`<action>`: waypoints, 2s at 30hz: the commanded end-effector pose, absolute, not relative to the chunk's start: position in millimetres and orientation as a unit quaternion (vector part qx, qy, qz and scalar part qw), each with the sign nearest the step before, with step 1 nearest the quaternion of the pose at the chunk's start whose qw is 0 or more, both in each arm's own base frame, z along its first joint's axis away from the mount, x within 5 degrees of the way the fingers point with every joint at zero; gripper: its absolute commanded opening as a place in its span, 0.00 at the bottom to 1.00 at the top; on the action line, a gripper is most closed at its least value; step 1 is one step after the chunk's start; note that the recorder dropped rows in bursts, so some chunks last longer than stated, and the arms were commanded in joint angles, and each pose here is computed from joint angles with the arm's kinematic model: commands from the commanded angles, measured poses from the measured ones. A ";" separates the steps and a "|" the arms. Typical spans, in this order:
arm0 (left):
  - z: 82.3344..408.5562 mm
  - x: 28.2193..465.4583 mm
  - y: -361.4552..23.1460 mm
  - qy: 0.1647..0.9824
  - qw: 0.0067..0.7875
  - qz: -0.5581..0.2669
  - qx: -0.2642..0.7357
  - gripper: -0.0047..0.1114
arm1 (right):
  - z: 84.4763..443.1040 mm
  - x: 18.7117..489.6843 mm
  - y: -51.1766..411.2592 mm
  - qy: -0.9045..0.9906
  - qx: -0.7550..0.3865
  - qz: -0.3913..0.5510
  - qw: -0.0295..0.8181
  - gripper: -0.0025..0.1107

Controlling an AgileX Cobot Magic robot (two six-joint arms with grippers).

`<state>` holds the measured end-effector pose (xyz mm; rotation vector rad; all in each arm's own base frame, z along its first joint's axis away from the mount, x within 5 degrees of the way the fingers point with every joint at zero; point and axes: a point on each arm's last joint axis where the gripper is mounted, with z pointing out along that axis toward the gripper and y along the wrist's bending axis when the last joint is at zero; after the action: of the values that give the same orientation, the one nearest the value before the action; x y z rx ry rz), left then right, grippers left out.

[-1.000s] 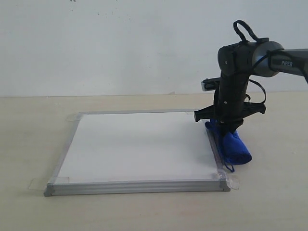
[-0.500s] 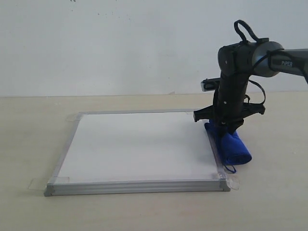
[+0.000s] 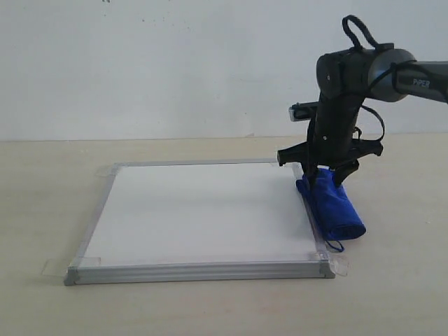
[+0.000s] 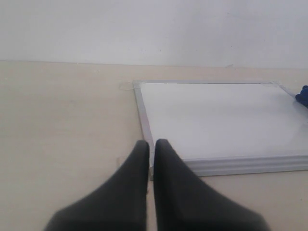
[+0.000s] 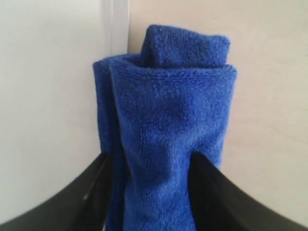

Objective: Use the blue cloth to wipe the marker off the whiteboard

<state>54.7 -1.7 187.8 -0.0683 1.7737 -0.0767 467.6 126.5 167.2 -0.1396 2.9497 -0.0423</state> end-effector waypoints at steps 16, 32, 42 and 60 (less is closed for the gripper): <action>187.1 54.6 -1.8 0.774 0.632 -0.034 -0.029 0.07 | 157.4 463.9 121.3 0.994 -0.081 -0.052 0.046 0.02; 187.1 54.6 -1.8 0.774 0.632 -0.034 -0.029 0.07 | 245.2 371.6 96.3 0.989 -0.058 -0.025 0.132 0.02; 187.1 54.6 -1.8 0.774 0.632 -0.034 -0.029 0.07 | 224.9 214.6 56.4 0.971 -0.056 0.024 0.230 0.02; 187.1 54.6 -1.8 0.774 0.632 -0.034 -0.029 0.07 | 237.4 160.3 40.6 0.960 -0.051 0.033 0.274 0.02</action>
<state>54.7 -1.7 187.8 -0.0683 1.7737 -0.0767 160.9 40.7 237.0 -0.1442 2.5916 0.0842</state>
